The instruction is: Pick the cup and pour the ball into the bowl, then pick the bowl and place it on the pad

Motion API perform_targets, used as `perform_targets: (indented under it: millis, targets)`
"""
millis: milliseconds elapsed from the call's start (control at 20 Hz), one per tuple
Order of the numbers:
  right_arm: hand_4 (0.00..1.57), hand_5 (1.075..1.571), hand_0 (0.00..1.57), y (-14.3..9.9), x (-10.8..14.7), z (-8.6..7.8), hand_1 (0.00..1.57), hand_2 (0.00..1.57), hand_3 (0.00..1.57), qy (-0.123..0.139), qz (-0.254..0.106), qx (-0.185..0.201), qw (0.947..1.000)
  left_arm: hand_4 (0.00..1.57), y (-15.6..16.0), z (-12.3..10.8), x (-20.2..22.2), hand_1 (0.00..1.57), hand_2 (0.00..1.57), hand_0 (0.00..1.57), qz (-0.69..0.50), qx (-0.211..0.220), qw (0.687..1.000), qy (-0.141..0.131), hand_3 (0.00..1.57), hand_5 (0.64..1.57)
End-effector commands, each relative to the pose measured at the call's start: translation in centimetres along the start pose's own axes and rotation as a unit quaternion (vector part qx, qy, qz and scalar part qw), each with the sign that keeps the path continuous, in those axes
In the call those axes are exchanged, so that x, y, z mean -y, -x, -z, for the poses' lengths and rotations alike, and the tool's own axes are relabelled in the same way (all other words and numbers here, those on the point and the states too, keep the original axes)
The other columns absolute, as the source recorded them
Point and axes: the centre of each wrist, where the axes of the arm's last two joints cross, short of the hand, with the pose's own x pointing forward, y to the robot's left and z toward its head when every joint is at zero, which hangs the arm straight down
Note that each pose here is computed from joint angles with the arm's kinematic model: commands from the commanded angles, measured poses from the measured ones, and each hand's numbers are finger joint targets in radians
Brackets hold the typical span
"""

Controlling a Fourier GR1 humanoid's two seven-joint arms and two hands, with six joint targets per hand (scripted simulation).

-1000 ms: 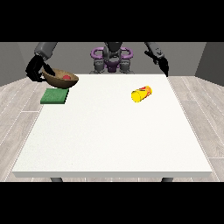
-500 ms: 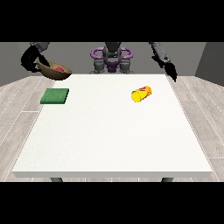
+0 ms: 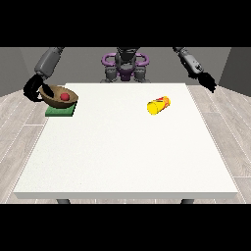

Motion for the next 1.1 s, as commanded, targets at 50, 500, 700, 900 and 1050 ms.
perform_targets:
  millis: [50, 500, 700, 900, 1050]
  targets:
    - [1.32, 1.554, 1.57, 2.4, -0.3, 0.0, 1.57, 1.57, 1.57, 0.04, 0.071, -0.013, 0.9966, 0.89, -2.0, 1.3, -2.4, 0.0, 0.0, 0.0, -0.009, 0.049, 0.999, -0.014, 0.0, 1.183]
    - [0.2, 1.389, 1.26, 2.0, 1.9, 1.2, 1.26, 1.26, 0.91, 0.043, 0.303, -0.074, 0.9491, 0.86, -2.9, 0.4, -4.8, 0.0, 0.0, 0.0, -0.005, 0.052, 0.998, -0.04, 0.0, 1.179]
    - [0.0, 1.238, 0.0, 2.6, 4.8, 1.3, 0.0, 0.64, 0.18, 0.068, 0.306, -0.094, 0.945, 0.85, -2.8, -1.2, -4.1, 0.0, 0.0, 0.0, -0.007, 0.036, 0.998, -0.041, 0.0, 1.176]
    - [0.0, 1.283, 0.0, 4.0, 5.3, 0.7, 0.0, 0.5, 0.0, 0.074, 0.325, -0.091, 0.9385, 0.88, -4.2, -1.6, -6.1, 0.0, 0.0, 0.0, -0.012, 0.046, 0.998, -0.037, 0.0, 1.193]
    - [0.0, 1.295, 0.0, 2.4, 7.3, 1.5, 0.0, 0.44, 0.0, 0.053, 0.336, -0.083, 0.9366, 0.88, -3.5, -1.3, -5.5, 0.0, 0.0, 0.0, -0.015, 0.03, 0.999, -0.034, 0.0, 1.213]
